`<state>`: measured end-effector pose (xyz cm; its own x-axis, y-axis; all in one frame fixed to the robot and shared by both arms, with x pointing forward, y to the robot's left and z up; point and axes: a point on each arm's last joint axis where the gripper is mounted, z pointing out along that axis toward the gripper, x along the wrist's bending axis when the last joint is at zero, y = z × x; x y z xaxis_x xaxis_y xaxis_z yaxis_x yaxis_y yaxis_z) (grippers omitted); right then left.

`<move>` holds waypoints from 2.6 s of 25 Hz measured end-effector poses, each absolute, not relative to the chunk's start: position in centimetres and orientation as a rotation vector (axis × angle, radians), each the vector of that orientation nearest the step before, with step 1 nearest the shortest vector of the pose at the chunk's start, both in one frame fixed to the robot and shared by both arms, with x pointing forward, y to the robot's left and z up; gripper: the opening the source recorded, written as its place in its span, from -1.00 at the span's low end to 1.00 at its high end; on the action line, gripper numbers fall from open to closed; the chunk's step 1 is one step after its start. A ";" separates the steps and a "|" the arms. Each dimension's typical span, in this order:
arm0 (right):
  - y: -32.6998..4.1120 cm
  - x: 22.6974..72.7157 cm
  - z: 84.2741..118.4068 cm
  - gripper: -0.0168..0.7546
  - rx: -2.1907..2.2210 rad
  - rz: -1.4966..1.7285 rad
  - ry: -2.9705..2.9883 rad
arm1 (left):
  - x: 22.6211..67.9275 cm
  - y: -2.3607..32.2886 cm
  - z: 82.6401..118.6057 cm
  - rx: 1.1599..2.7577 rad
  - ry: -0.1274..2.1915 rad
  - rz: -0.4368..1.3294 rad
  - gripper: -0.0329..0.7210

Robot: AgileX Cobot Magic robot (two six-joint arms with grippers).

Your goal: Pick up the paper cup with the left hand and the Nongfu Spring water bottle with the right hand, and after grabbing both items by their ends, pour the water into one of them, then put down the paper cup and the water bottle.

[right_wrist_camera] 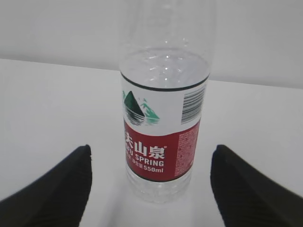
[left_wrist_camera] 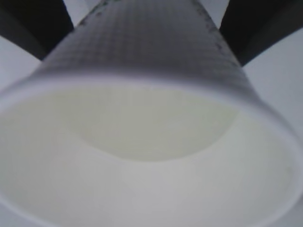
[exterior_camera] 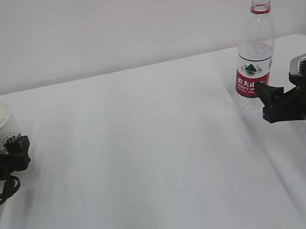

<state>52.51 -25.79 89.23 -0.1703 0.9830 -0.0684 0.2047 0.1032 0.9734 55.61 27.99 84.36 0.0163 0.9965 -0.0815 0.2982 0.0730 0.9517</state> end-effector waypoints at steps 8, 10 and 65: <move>-25.8 52.5 89.2 0.58 1.217 1.153 1.529 | 54.8 28.2 84.3 1.386 1.468 0.968 0.92; -25.8 52.5 89.2 0.58 1.217 1.153 1.529 | 54.5 28.2 84.5 1.386 1.469 0.968 0.92; -26.4 50.3 96.0 0.58 1.107 1.194 1.384 | 48.0 27.9 98.6 1.285 1.196 1.056 0.76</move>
<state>50.32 -26.42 95.96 -0.1235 0.9871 -0.1021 0.0438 0.1082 0.9932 48.03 27.87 98.62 0.1145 0.9923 -0.0468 0.0766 0.0381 0.9963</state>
